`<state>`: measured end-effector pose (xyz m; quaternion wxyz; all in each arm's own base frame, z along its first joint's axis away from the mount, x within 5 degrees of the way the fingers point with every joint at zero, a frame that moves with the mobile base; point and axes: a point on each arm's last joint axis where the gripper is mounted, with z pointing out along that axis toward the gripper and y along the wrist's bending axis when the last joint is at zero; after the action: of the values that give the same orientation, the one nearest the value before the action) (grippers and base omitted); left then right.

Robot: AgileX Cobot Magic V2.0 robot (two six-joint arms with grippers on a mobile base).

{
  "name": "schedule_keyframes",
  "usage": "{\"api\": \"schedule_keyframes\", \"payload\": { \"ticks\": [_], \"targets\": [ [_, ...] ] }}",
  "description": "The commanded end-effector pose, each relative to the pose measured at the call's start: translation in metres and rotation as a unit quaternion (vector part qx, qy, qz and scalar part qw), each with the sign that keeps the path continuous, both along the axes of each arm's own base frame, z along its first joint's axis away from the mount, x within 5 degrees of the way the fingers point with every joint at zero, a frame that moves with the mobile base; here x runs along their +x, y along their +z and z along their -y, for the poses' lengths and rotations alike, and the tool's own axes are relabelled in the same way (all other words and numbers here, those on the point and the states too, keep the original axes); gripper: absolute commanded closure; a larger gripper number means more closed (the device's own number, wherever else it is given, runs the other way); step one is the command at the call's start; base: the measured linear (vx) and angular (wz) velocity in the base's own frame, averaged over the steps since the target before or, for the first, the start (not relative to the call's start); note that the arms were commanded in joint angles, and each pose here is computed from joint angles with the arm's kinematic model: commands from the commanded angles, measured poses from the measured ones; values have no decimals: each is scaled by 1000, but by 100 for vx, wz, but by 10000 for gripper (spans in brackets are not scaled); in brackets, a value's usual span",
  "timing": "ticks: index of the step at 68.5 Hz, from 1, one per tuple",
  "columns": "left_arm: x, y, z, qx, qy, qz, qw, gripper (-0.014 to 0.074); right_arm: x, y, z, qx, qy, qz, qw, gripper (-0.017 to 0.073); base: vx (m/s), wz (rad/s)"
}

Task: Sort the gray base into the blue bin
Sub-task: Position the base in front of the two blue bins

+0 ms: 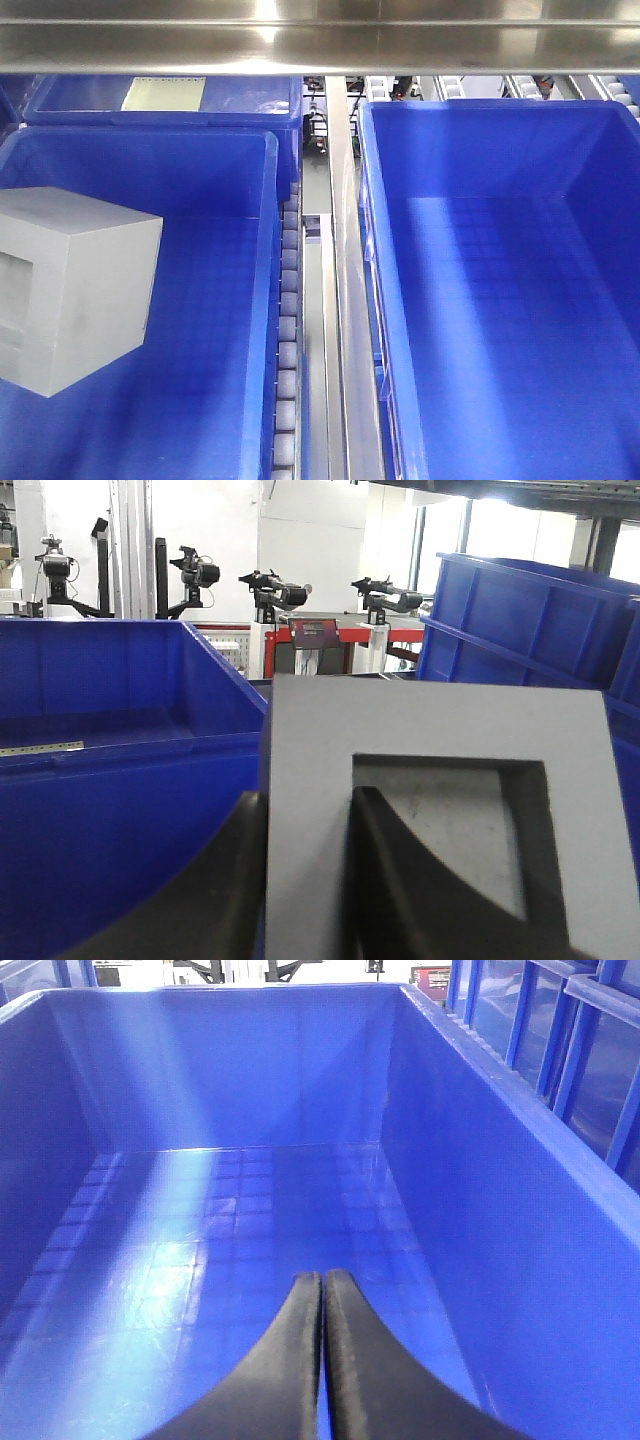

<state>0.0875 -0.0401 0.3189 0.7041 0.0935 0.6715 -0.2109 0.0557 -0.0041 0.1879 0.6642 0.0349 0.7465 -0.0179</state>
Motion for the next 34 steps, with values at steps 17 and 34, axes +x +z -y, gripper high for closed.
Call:
{"api": "schedule_keyframes", "payload": {
  "ticks": [17,34],
  "targets": [
    [-3,20,-2,-35,1,62,997,591,0,3,0,-12,-2,24,1000,564,0,0],
    [-3,21,-2,-36,1,64,997,591,0,3,0,-12,-2,24,1000,564,0,0]
  ]
}}
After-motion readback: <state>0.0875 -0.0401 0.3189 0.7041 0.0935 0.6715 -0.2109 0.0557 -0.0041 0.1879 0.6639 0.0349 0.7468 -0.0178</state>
